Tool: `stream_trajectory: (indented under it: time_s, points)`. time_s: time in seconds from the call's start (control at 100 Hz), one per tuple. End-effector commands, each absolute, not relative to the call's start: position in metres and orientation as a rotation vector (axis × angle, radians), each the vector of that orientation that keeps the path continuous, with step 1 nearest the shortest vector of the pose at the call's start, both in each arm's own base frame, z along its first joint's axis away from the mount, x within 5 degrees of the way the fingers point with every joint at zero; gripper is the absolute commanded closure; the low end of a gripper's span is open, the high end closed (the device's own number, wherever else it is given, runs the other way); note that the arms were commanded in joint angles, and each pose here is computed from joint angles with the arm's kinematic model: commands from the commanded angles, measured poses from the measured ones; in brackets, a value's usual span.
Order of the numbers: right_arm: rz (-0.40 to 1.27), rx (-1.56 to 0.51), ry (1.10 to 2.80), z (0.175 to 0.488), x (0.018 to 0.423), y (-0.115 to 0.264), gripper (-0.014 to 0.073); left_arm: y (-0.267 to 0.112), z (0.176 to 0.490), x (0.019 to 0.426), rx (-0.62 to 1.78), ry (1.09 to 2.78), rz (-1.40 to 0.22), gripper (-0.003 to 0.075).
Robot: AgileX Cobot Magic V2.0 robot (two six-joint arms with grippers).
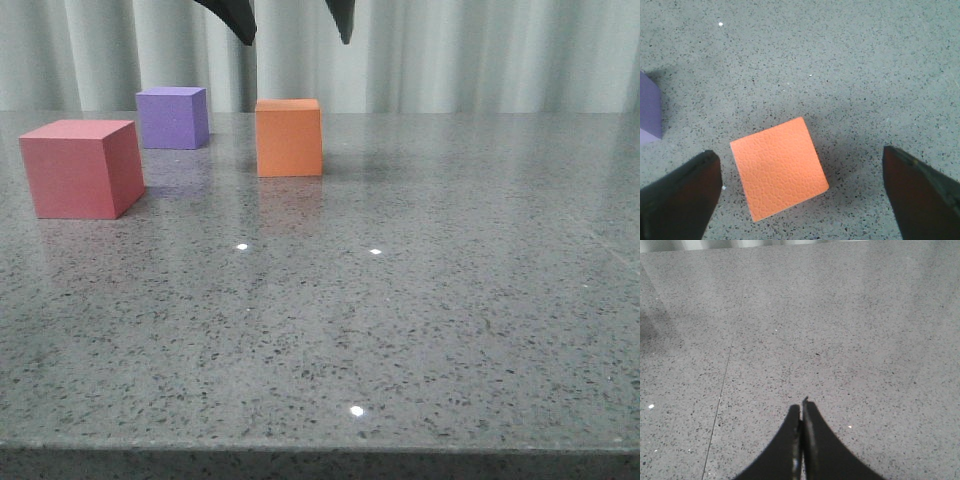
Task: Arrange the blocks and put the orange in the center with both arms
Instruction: 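Lower the left gripper over the orange cube and close on it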
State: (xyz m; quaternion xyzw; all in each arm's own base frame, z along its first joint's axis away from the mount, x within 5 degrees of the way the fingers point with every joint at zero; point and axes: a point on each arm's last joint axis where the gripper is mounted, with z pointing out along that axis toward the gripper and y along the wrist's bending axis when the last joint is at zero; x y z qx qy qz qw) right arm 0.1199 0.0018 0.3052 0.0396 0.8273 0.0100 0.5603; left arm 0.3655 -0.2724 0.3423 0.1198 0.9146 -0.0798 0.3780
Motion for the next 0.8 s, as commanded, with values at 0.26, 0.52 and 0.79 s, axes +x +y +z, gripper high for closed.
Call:
stream_trajectory:
  time_s: [0.26,0.52,0.79]
  points:
    - [0.022,0.053,1.851,0.32,0.122,0.003,0.0664,-0.265,0.378,0.362,0.179,2.205,-0.243,0.0114]
    - [0.022,0.053,1.85,0.32,0.122,0.003,0.0664,-0.274,0.353,0.372,0.168,2.256,-0.221,0.0114]
    - [0.022,0.053,1.85,0.32,0.122,0.003,0.0664,-0.277,0.34,0.377,0.144,2.282,-0.214,0.0114]
